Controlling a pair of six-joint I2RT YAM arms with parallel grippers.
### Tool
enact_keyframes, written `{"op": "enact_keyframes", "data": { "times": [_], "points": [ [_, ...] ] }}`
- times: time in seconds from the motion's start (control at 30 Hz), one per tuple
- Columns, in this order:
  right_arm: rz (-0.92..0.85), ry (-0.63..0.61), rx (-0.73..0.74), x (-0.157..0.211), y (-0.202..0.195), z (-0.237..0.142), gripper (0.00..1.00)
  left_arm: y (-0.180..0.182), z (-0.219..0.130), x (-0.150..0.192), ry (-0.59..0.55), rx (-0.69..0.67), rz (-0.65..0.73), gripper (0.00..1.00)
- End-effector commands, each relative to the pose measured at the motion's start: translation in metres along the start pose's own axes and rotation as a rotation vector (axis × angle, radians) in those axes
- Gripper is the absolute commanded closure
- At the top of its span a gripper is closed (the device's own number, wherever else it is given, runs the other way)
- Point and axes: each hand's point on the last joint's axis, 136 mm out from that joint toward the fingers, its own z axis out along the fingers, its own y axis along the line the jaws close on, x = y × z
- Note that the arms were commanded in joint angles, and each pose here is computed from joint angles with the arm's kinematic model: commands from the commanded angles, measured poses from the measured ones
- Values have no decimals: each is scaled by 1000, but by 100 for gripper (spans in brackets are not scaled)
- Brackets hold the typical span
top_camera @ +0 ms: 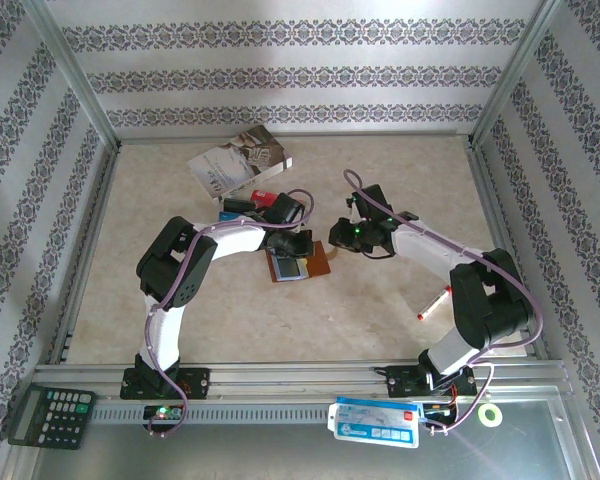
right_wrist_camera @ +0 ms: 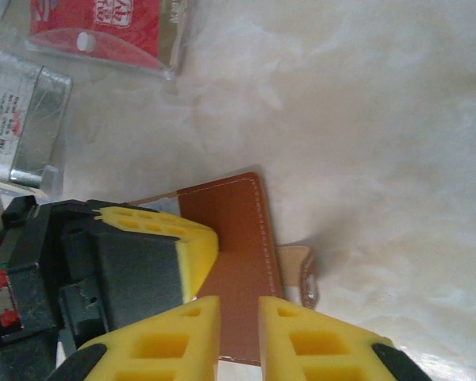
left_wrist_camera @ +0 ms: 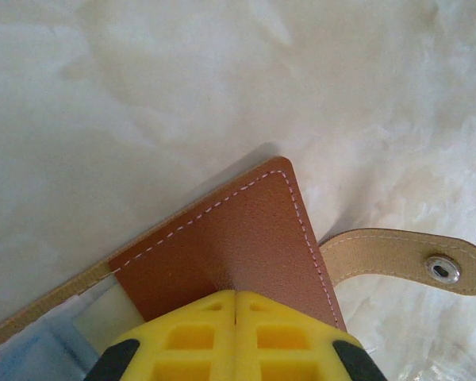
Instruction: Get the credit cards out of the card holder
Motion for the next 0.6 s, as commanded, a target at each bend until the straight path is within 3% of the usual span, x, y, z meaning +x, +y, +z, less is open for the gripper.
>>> {"op": "enact_keyframes", "data": {
  "times": [0.0,0.2,0.57],
  "points": [
    [23,26,-41,9,11,11,81,-1,-9,10,17,-34,-7,100],
    [-4,17,-55,8,27,10,81,-11,-54,-14,-126,14,-74,91],
    [-85,76,-110,21,66,22,80,49,-101,-1,-216,-57,-223,79]
  ]
}}
